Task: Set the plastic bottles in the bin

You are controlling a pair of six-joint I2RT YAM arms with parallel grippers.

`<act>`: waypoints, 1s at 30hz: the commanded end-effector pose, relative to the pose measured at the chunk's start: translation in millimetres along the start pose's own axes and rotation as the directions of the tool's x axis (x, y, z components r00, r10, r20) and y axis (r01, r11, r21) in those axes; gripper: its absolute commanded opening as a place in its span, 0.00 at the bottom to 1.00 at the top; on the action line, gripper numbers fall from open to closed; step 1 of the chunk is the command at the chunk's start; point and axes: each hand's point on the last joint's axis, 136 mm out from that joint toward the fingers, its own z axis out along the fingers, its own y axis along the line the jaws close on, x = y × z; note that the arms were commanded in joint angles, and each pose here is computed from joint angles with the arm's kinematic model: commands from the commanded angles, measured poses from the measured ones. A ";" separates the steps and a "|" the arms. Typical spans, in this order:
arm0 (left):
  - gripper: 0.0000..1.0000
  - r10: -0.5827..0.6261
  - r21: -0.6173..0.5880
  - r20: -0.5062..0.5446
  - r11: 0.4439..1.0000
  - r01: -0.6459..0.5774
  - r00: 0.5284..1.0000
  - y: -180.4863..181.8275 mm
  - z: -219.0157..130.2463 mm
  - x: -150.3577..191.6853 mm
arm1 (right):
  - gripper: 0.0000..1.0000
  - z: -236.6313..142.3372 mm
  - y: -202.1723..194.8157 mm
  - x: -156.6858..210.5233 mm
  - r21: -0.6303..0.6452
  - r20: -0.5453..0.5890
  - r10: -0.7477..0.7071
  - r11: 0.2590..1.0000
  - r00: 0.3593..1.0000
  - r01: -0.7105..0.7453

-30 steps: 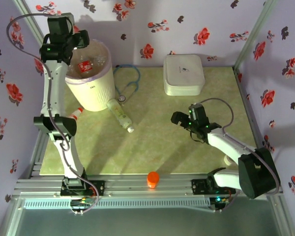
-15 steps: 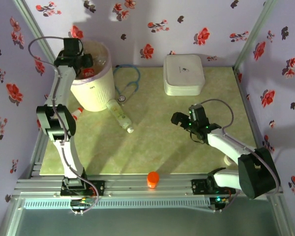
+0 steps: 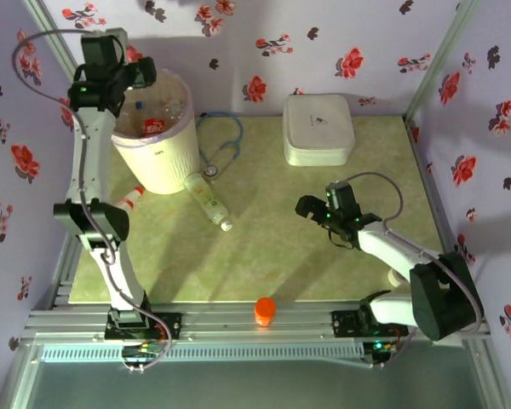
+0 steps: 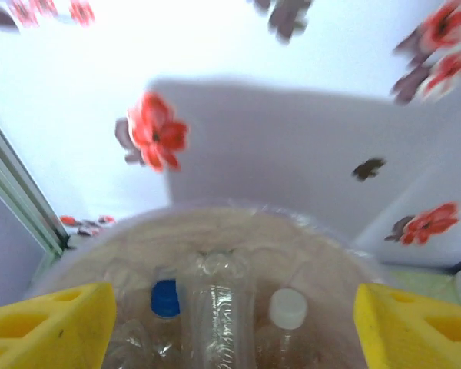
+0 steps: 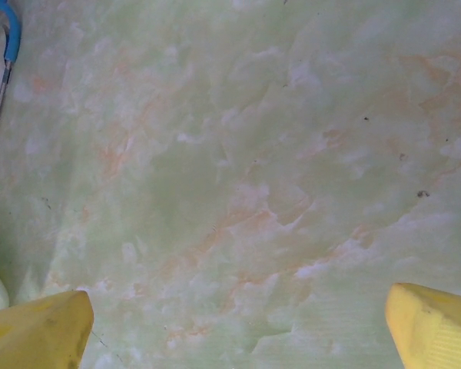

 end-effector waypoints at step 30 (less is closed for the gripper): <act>0.93 -0.703 -0.059 -0.230 0.701 0.711 0.673 -98.4 -82.0 361.3 | 0.99 -0.6 5.4 -17.8 0.032 0.038 0.003 0.999 0.999 -0.004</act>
